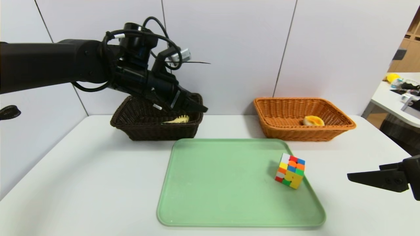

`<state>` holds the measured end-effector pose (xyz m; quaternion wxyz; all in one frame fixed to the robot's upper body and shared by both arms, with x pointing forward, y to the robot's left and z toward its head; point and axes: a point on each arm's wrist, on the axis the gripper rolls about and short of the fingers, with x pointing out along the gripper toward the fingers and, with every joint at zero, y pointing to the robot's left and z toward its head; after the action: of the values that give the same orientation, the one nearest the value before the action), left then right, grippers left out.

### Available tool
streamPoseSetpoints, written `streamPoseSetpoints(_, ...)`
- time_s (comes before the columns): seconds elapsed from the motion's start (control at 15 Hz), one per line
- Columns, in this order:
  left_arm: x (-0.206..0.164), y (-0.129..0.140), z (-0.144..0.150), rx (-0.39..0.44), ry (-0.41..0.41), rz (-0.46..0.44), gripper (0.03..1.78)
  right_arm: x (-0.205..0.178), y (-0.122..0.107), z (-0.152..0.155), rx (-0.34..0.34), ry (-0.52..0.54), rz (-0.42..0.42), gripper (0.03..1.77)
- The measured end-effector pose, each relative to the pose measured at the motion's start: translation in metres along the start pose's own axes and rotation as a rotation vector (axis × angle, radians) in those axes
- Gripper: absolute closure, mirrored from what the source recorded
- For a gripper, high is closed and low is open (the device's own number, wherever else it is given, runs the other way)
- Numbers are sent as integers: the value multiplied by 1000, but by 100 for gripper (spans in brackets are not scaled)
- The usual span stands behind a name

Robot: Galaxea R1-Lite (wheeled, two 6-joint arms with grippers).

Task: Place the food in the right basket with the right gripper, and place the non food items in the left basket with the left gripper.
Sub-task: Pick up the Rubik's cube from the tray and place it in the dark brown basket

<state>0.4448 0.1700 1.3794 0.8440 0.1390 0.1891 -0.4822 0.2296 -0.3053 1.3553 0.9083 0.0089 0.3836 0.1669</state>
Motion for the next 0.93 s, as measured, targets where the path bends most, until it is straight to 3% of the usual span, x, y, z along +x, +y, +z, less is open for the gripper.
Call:
streamPoseSetpoints(0.47,44,-60,5,75,-28,-288,14,-24,-4,-17,40,-36,-50,10)
streamPoseSetpoints(0.93,113,-98,-6,141,-76,-481,13,-38,-7,-29,85,-54,-99,10)
